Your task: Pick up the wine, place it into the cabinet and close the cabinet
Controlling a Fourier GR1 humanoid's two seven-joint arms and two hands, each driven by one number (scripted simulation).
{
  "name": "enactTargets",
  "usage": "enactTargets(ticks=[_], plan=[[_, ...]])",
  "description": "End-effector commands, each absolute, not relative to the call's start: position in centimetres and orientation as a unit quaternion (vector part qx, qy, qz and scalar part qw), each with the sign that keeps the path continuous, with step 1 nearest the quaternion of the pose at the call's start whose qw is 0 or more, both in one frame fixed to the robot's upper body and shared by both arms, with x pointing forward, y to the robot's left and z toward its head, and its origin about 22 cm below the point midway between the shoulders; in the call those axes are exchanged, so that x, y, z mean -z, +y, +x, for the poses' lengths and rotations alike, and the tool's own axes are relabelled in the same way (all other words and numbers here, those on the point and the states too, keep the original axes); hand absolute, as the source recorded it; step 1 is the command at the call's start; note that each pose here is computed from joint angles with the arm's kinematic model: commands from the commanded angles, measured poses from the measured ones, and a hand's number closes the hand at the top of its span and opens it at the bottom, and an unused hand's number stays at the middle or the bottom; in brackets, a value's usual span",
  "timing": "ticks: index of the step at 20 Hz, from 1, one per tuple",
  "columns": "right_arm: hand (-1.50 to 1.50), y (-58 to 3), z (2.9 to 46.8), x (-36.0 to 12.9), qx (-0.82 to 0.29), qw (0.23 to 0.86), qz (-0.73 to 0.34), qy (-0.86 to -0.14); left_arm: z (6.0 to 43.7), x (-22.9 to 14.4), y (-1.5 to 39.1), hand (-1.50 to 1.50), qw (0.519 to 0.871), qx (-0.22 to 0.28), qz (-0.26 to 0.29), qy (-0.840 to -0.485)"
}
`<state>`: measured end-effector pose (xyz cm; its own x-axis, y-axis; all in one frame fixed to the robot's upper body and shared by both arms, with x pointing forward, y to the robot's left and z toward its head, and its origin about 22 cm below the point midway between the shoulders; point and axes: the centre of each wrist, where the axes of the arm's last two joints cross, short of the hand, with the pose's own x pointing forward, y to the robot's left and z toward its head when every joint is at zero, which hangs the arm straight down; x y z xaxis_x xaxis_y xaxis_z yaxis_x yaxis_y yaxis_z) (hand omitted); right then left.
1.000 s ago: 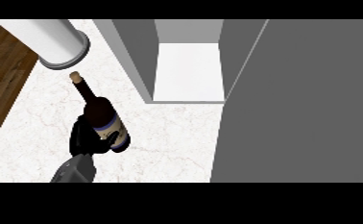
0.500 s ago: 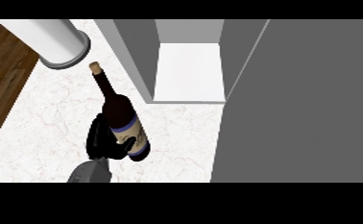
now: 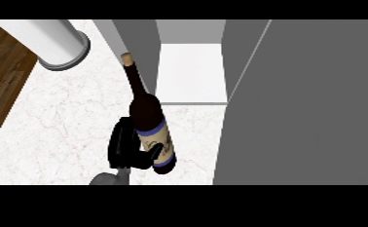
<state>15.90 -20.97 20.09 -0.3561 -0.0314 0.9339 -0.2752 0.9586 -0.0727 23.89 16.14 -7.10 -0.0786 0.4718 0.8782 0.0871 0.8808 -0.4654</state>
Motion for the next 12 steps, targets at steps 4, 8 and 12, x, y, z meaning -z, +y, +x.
enactTargets(ticks=[4, 8, 12], plan=[[-1.50, -20.9, 14.7, -20.1, -0.103, 0.549, 0.102, -0.823, 23.9, 6.2, 12.9, 1.50, 0.664, -0.174, -0.186, -0.703], [-1.50, -20.7, 16.8, -22.1, -0.114, 0.551, 0.107, -0.820, 24.1, 7.7, 12.1, 1.50, 0.680, -0.185, -0.177, -0.687], [-1.50, -22.1, 15.8, -19.9, -0.114, 0.556, 0.100, -0.817, 24.5, 7.8, 12.3, 1.50, 0.681, -0.182, -0.166, -0.690]])
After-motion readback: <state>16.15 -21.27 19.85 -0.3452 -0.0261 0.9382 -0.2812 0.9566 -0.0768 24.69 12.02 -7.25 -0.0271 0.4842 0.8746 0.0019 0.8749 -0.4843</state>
